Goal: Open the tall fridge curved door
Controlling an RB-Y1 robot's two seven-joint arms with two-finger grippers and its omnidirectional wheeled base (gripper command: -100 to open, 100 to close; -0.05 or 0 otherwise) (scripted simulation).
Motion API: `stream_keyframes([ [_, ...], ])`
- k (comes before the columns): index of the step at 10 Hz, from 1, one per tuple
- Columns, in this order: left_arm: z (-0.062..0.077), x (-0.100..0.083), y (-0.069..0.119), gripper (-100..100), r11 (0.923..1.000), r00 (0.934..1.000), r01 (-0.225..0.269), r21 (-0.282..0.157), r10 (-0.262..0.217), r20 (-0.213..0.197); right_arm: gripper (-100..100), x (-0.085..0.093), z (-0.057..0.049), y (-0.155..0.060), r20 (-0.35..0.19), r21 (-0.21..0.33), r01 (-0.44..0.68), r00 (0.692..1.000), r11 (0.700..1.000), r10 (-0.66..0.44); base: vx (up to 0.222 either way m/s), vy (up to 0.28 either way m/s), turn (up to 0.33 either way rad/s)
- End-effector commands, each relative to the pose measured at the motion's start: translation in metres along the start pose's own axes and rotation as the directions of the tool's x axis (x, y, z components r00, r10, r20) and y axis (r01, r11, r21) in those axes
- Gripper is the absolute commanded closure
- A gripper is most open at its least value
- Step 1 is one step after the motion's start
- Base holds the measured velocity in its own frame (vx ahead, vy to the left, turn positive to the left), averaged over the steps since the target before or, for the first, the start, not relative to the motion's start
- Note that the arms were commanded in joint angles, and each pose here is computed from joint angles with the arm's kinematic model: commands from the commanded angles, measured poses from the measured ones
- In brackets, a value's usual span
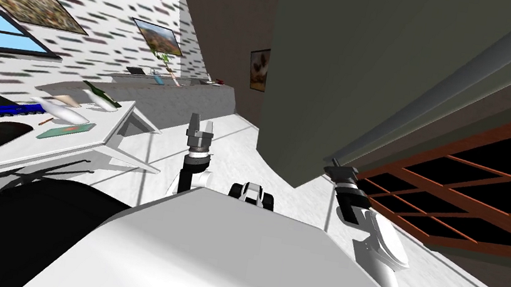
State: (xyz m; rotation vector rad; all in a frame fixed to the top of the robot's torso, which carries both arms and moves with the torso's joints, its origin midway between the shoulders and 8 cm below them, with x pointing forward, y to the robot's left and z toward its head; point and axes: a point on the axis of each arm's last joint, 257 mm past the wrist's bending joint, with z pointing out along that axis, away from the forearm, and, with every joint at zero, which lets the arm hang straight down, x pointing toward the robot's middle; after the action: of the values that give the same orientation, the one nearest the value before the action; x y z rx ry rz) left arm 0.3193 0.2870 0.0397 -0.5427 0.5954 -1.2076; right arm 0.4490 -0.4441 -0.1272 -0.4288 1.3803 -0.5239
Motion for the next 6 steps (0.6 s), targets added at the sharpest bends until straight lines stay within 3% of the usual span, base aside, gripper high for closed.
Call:
stream_keyframes([
  [1,0.0,0.0,0.0,0,1.0,1.0,0.0,0.0,0.0,0.0,100,0.005,-0.003,-0.01,-0.025,0.036,0.007,1.0,0.999,-0.006,-0.122,0.295,-0.048],
  [4,0.0,0.0,0.0,0,1.0,1.0,0.0,0.0,0.0,0.0,100,0.012,-0.009,-0.024,-0.055,0.079,0.017,0.998,0.997,-0.013,-0.123,0.349,-0.113],
  [5,0.0,0.0,0.0,0,1.0,1.0,0.0,0.0,0.0,0.0,100,0.015,-0.012,-0.031,-0.07,0.1,0.023,0.997,0.995,-0.016,-0.077,0.265,-0.064],
  [6,0.0,0.0,0.0,0,1.0,1.0,0.0,0.0,0.0,0.0,100,0.013,-0.009,-0.028,-0.062,0.088,0.019,0.998,0.996,-0.014,-0.042,0.13,-0.029],
])
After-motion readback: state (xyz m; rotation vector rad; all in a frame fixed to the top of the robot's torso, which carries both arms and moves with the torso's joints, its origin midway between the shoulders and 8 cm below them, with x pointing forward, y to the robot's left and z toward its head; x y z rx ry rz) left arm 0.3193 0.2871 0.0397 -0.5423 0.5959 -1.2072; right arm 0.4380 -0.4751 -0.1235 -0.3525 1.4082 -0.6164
